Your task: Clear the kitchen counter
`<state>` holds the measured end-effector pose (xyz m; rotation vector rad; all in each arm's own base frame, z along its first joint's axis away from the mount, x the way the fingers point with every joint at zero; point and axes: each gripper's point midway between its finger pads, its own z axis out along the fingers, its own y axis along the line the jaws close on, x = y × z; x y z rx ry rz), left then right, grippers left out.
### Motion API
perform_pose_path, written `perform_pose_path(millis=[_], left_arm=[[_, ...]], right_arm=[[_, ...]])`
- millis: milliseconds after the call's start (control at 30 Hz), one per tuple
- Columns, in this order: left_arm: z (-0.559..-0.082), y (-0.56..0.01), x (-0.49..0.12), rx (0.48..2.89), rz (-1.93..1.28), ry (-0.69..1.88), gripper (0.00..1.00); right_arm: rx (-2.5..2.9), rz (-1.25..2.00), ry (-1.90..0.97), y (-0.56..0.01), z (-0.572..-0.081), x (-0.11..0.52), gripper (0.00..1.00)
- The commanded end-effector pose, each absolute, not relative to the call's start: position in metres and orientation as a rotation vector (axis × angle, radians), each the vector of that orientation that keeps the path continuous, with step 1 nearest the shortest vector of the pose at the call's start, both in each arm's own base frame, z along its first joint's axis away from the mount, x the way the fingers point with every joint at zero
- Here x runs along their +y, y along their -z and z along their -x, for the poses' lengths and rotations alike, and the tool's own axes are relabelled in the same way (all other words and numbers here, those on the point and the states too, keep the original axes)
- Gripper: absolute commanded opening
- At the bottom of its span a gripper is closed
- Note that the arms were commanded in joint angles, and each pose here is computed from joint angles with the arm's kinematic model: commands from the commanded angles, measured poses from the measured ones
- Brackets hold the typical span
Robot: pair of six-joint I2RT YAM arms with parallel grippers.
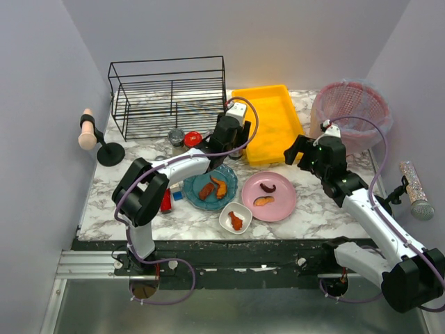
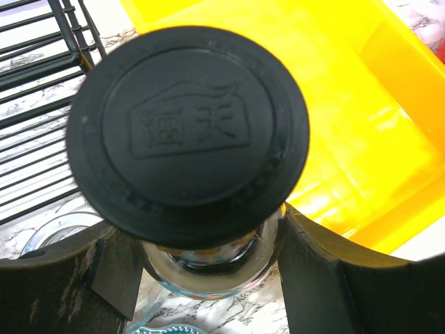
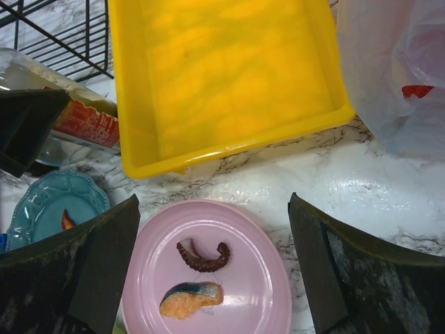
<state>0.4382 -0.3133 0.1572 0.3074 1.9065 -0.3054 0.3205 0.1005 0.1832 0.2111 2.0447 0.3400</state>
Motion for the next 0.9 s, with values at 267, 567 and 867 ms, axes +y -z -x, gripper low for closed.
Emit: perform_pose_path(millis=[267, 567, 867], left_arm=[[-0.428, -0.279, -0.324, 1.778, -0.303, 0.437, 0.00], [-0.392, -0.402, -0.307, 1.700, -0.417, 0.486, 0.00], [-0.395, -0.496, -0.223, 1.560, -0.297, 0.400, 0.00]], right_arm=[[2.067, -0.218, -0.346, -0.176, -0.314, 0.101, 0.96], [2.069, -0.225, -0.344, -0.173, -0.313, 0.100, 0.96], [2.070, -0.221, -0.357, -0.175, -0.313, 0.102, 0.96]])
